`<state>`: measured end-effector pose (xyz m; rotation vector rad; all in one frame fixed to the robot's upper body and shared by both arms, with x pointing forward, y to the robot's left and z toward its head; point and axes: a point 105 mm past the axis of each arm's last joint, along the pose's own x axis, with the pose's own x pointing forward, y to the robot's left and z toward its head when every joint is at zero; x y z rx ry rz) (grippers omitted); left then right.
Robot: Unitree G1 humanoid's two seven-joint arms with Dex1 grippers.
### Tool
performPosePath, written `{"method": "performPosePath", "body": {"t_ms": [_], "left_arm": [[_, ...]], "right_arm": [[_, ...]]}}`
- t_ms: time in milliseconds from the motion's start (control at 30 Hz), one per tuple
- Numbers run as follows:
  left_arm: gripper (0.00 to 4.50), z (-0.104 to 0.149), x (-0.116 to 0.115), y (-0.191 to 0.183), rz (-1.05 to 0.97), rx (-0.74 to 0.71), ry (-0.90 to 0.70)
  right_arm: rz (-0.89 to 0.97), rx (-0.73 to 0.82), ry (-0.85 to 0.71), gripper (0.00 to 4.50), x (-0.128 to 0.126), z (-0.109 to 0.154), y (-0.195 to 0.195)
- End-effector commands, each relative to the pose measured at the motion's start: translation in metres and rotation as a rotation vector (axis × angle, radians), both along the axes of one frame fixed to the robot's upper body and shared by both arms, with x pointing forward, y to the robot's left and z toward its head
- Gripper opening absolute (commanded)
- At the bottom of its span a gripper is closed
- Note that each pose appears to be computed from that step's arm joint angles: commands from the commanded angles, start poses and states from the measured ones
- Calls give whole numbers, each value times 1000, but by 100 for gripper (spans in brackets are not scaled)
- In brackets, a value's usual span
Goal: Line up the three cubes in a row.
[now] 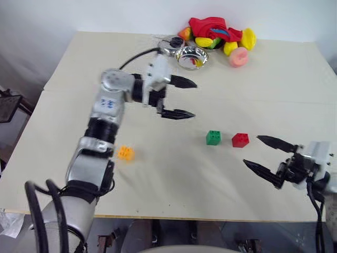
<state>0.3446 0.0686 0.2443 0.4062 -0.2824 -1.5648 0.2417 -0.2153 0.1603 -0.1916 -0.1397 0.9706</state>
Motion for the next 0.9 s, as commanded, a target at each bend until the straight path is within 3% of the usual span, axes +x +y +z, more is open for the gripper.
{"method": "performPosePath", "body": {"t_ms": [33, 267, 467, 700, 900], "left_arm": [[441, -4, -22, 53, 80, -83, -15], [441, -59, -67, 190, 684, -75, 61], [441, -95, -115, 247, 999, -126, 178], [441, -139, -162, 268, 1127, -79, 332], [441, -136, -150, 236, 994, -90, 300]], "right_arm": [[119, 10, -17, 450, 0, 4, 22], [343, 24, -57, 450, -3, 5, 60], [507, -14, -86, 450, -16, -6, 80], [563, -8, -92, 450, -10, -12, 90], [500, -18, -99, 450, -1, -12, 79]]}}
